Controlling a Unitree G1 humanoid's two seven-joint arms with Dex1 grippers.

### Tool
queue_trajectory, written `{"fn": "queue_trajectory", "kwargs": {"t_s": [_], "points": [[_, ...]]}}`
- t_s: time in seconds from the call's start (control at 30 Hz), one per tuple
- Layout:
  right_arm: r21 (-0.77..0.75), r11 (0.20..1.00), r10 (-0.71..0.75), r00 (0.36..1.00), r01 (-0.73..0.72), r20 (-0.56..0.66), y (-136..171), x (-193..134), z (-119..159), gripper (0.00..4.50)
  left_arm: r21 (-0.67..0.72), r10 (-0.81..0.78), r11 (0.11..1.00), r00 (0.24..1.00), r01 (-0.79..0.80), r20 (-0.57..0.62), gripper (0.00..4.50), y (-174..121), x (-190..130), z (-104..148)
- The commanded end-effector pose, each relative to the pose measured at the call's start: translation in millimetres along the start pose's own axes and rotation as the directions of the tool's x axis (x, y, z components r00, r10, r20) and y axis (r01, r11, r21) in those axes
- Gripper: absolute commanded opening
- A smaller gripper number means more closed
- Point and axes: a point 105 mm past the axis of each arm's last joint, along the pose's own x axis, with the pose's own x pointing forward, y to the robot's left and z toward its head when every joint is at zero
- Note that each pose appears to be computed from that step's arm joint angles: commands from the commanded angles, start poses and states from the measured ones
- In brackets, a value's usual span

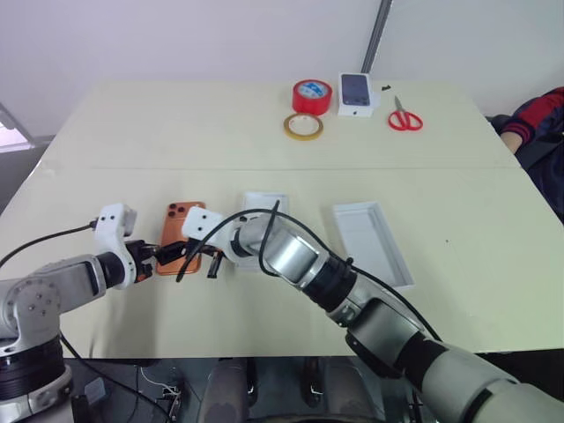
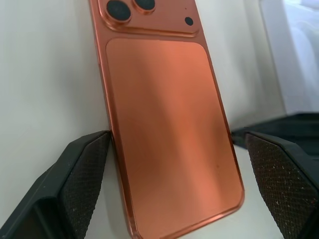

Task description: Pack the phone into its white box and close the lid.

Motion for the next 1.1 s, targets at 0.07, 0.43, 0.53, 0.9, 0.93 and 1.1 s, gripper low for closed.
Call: {"fn": "queue_trajectory", "kwargs": {"t_s": [0.07,0.43,0.53,0.9,0.93,1.1], "points": [[-0.041,0.999,0.0,0.998,0.002,0.058,0.3,-3.6,18.7,0.06,-0.083,-0.121,0.99,0.991,0.116,-0.059,4.5,-18.6,9.8,-16.3],[-0.037,0.999,0.002,0.999,-0.001,0.046,0.2,-2.8,14.0,0.06,-0.18,-0.131,0.975,0.991,0.129,0.0,4.5,-14.6,10.8,-3.8],[-0.038,0.999,0.004,0.999,-0.002,0.044,1.2,-2.7,13.1,0.06,-0.193,-0.143,0.971,0.99,0.144,0.017,4.5,-16.5,13.6,0.9],[-0.033,0.999,0.004,0.999,-0.002,0.039,2.1,-2.8,11.1,0.06,-0.18,-0.204,0.962,0.979,0.205,0.027,4.5,-29.5,20.2,9.9],[-0.032,0.999,0.004,0.999,-0.002,0.039,2.2,-2.9,10.8,0.06,-0.178,-0.2,0.963,0.979,0.202,0.026,4.5,-29.0,19.8,9.9],[-0.03,1.0,0.006,0.999,-0.005,0.037,3.1,-2.6,10.1,0.06,-0.201,-0.156,0.966,0.987,0.162,0.047,4.5,-19.1,17.6,14.4]]}}
